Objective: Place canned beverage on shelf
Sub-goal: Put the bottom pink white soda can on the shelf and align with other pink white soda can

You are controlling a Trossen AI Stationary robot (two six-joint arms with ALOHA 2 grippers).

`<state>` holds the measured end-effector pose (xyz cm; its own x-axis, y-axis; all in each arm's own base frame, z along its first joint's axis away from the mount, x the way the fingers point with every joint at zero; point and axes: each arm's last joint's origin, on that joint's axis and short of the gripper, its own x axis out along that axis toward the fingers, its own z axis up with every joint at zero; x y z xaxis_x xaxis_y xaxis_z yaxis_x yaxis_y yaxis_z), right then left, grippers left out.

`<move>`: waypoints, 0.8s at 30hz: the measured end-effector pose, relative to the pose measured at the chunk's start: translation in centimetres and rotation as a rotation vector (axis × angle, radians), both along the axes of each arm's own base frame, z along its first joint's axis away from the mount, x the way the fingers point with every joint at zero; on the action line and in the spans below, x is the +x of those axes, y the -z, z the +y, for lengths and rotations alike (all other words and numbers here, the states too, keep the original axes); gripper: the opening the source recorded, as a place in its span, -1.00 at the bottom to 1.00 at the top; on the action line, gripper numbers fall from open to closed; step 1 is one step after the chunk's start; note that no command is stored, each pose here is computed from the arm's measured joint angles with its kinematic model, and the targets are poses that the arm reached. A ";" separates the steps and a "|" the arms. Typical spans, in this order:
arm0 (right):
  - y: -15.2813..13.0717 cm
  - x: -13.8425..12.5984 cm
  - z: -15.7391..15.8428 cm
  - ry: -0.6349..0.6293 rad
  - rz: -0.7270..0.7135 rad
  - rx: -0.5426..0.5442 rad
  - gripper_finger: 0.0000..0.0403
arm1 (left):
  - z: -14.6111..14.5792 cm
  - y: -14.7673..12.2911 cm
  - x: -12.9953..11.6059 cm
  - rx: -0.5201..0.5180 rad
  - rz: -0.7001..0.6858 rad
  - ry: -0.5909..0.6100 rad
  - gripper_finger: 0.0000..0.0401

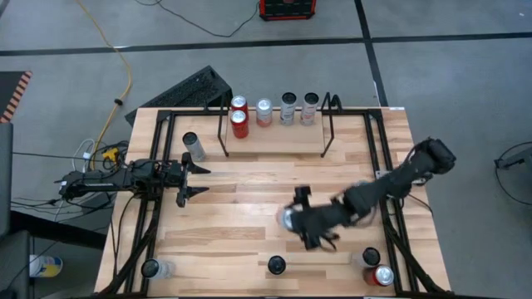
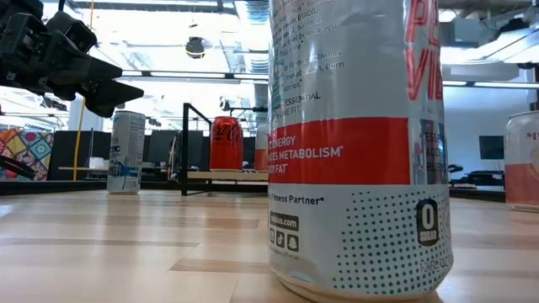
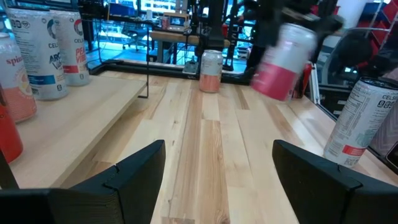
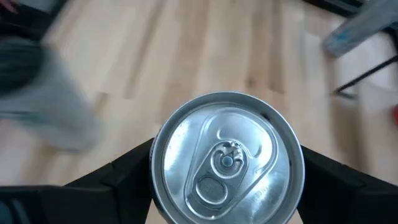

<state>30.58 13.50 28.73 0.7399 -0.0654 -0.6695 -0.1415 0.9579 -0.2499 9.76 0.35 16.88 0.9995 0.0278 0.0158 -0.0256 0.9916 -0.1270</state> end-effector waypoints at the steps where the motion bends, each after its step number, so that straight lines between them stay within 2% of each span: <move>1: -0.1 0.5 -1.2 -0.009 0.005 -0.018 0.62 | 0.0 0.0 0.0 0.000 0.000 0.000 0.41; 5: -0.3 2.6 -6.6 -0.043 -0.001 -0.033 0.62 | 0.0 0.0 0.0 0.000 0.000 0.000 0.41; 9: -0.6 4.3 -12.8 -0.031 -0.076 -0.010 0.62 | 0.0 0.0 0.0 0.000 0.000 0.000 0.41; 14: -1.0 4.1 -19.6 0.018 -0.130 -0.001 0.62 | 0.0 0.0 0.0 0.000 0.000 0.000 0.41; 17: -0.8 3.3 -23.0 0.034 -0.129 0.065 0.62 | 0.0 0.0 0.0 0.000 0.000 0.000 0.41; 21: 0.6 3.0 -26.6 0.066 -0.121 0.118 0.62 | 0.0 0.0 0.0 0.000 0.000 0.000 0.41; 24: 1.8 3.2 -28.0 0.067 -0.095 0.090 0.62 | 0.0 0.0 0.0 0.000 0.000 0.000 0.41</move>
